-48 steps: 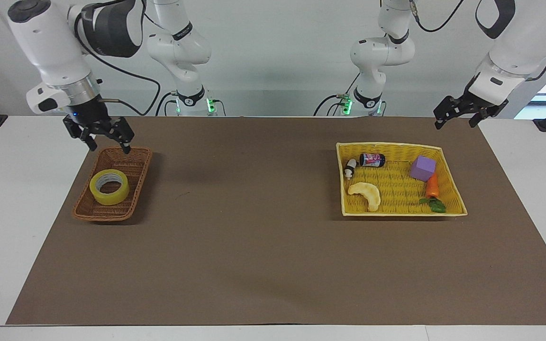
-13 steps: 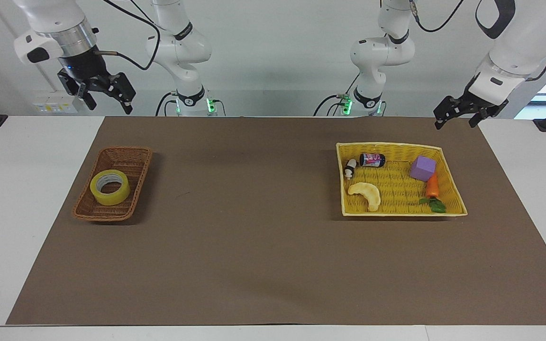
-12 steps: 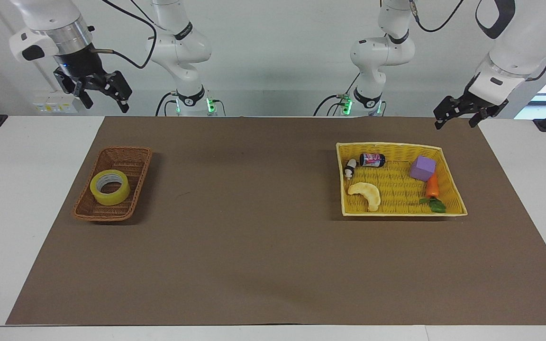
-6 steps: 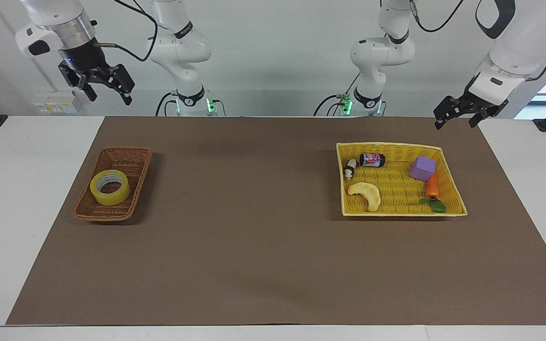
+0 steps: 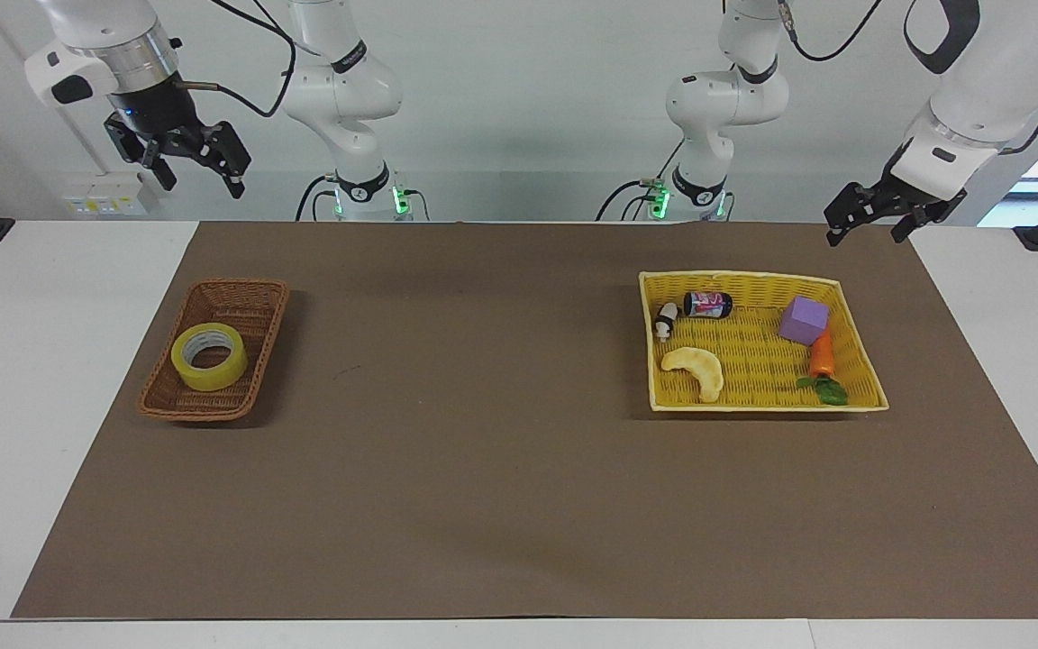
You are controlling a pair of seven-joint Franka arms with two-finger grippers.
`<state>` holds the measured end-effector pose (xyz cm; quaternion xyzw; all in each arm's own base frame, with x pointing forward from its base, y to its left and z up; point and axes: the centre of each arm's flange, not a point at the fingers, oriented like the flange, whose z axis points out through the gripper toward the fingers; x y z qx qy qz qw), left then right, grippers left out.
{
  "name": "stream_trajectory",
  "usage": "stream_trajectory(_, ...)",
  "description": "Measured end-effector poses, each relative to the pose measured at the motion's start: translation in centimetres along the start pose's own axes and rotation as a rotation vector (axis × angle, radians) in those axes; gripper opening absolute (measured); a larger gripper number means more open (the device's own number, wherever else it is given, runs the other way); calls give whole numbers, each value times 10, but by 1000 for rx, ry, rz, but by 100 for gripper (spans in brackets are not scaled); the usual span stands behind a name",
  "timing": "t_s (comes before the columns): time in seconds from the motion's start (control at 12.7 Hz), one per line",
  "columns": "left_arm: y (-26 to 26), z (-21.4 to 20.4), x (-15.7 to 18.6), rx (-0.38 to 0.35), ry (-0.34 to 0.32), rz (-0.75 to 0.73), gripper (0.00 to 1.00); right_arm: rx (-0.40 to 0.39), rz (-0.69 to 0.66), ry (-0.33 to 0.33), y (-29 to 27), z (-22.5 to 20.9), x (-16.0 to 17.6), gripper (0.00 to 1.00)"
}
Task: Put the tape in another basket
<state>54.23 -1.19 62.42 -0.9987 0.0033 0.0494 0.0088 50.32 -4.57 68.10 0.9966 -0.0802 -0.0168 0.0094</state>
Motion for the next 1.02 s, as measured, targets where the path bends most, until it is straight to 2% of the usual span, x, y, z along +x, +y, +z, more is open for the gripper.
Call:
stream_trajectory(0.31, 0, 0, 0, 0, 0, 0, 100, 1, 2, 9, 1, -5, -1, 100)
stream_trajectory(0.63, 0, 0, 0, 0, 0, 0, 100, -1, 8, -19, 5, -3, -4, 100)
stream_trajectory(1.02, 0, 0, 0, 0, 0, 0, 100, 0, -1, 10, 0, -6, -1, 100)
